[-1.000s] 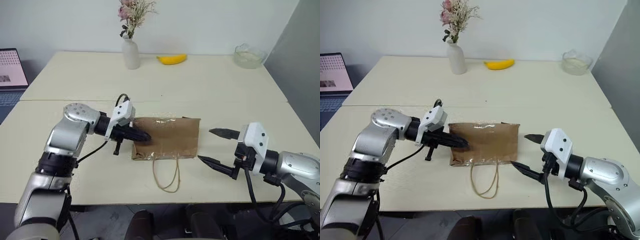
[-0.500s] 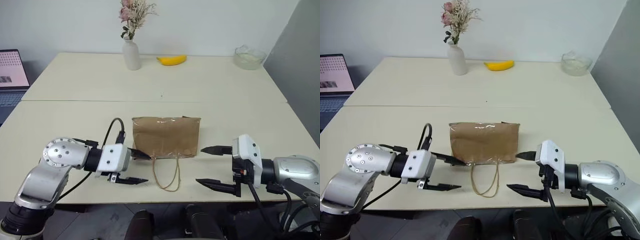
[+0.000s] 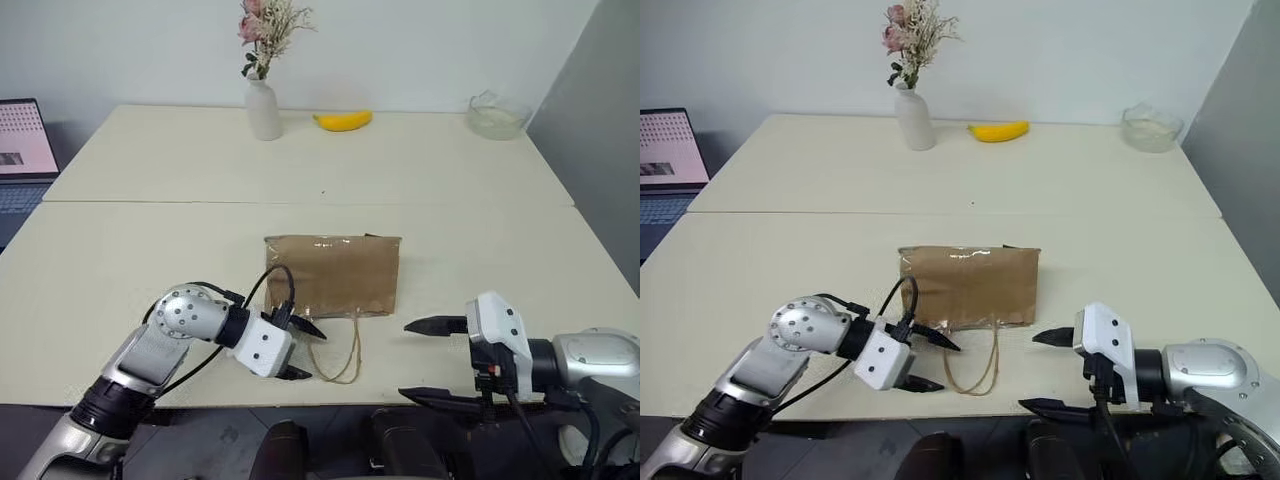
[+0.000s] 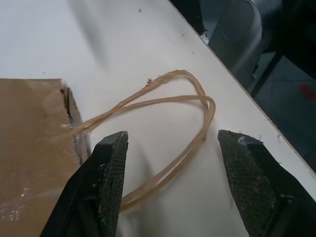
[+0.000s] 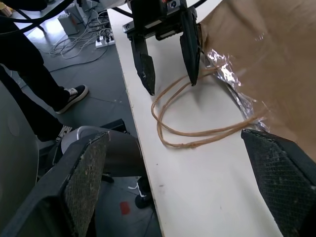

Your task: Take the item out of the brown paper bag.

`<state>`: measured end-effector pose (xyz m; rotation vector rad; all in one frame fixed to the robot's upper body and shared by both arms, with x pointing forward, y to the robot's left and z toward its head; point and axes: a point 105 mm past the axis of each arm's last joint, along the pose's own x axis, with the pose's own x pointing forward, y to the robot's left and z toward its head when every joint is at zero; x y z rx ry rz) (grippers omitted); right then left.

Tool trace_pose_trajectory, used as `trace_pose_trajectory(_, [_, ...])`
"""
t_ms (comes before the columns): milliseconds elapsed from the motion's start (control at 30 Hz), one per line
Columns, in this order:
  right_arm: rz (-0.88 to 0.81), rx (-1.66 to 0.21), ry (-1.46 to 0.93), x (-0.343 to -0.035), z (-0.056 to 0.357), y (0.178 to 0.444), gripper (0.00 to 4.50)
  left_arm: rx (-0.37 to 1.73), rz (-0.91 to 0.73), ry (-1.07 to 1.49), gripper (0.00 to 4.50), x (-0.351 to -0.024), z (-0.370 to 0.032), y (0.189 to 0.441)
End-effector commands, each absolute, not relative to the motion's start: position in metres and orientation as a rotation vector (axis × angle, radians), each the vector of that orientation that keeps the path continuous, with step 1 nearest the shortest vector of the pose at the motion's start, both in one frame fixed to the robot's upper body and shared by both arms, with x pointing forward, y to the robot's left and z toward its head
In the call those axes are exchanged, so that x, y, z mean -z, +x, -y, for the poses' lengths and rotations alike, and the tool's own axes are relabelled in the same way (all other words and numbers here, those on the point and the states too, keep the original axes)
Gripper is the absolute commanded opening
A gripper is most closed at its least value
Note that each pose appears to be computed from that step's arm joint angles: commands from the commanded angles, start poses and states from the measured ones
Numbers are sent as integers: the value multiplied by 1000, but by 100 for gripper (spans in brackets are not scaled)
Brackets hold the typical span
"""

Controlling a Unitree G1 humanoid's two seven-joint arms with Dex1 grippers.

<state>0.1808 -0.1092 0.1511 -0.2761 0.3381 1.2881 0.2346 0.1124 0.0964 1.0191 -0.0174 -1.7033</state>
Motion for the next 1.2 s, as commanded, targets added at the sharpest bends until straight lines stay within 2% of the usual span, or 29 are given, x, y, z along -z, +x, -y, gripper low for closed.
trace_pose_trajectory(33, [-302,-1297,-304,-159,107,177,450,1710,87,1033,304,-98,-100,234])
trace_pose_trajectory(200, [-301,-1303,-304,-159,104,177,450,1704,134,1030,304,-98,-91,236])
trace_pose_trajectory(233, [-301,-1307,-304,-159,104,177,450,1698,145,1028,286,-99,-90,237])
trace_pose_trajectory(300, [-302,-1313,-302,-159,102,176,450,1688,154,1024,244,-100,-89,238])
trace_pose_trajectory(500, [-309,-1351,-287,-154,93,173,450,1669,162,1023,47,-102,-91,239])
trace_pose_trajectory(567, [-318,-1358,-286,-150,90,174,450,1633,158,951,3,-108,-88,243])
trace_pose_trajectory(733, [-373,-1394,-248,-128,76,176,450,1528,124,815,3,-126,-89,255])
trace_pose_trajectory(933, [-411,-1427,-217,-99,56,183,450,1506,98,801,3,-127,-93,252])
trace_pose_trajectory(1200, [-347,-1458,-288,-80,27,201,450,1491,85,767,3,-130,-93,247])
